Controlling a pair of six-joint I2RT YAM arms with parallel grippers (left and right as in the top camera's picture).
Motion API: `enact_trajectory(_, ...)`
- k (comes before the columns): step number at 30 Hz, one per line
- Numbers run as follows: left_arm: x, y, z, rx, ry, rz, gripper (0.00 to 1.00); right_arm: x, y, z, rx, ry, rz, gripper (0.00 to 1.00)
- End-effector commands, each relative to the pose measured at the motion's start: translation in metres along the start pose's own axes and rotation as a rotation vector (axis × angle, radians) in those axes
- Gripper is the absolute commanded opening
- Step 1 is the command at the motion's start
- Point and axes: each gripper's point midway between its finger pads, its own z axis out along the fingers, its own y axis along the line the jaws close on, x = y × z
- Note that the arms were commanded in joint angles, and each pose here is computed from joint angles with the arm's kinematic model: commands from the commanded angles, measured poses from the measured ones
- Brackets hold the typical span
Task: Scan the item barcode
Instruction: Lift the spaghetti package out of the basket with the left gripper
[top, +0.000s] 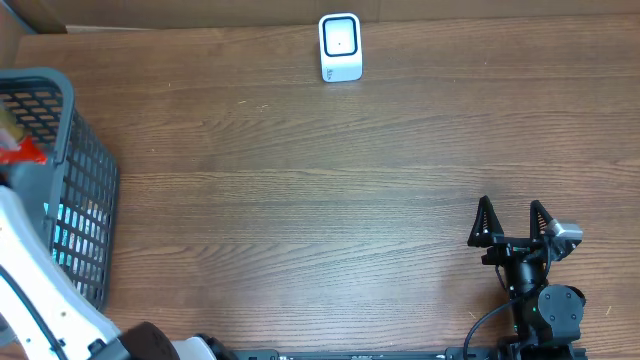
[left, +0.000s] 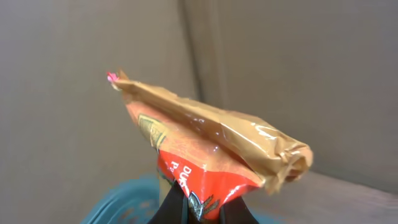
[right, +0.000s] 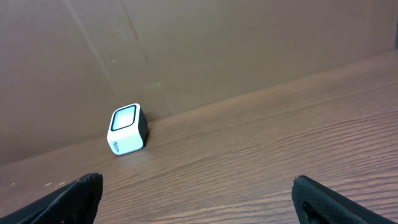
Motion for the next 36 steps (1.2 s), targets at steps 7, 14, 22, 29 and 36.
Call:
enact_trajectory(7,-0.159,-0.137,-0.150,0.111,-0.435,0.277,0.04,0.002,0.000,0.000,-0.005,0.001,-0.003,1.00)
enact_trajectory(14,-0.135,-0.228,-0.193,0.234,-0.357,0.402,0.04,0.003,0.000,0.000,-0.005,0.001,-0.003,1.00)
enact_trajectory(22,-0.050,-0.293,-0.218,0.552,-0.052,0.316,0.04,0.003,0.000,0.000,-0.005,0.001,-0.003,1.00)
enact_trajectory(29,-0.002,-0.323,-0.216,0.668,0.113,0.385,0.33,0.003,0.000,0.000,-0.005,0.001,-0.003,1.00)
enact_trajectory(36,0.049,-0.350,-0.170,0.676,0.252,0.584,0.96,0.003,0.000,0.000,-0.005,0.001,-0.003,1.00)
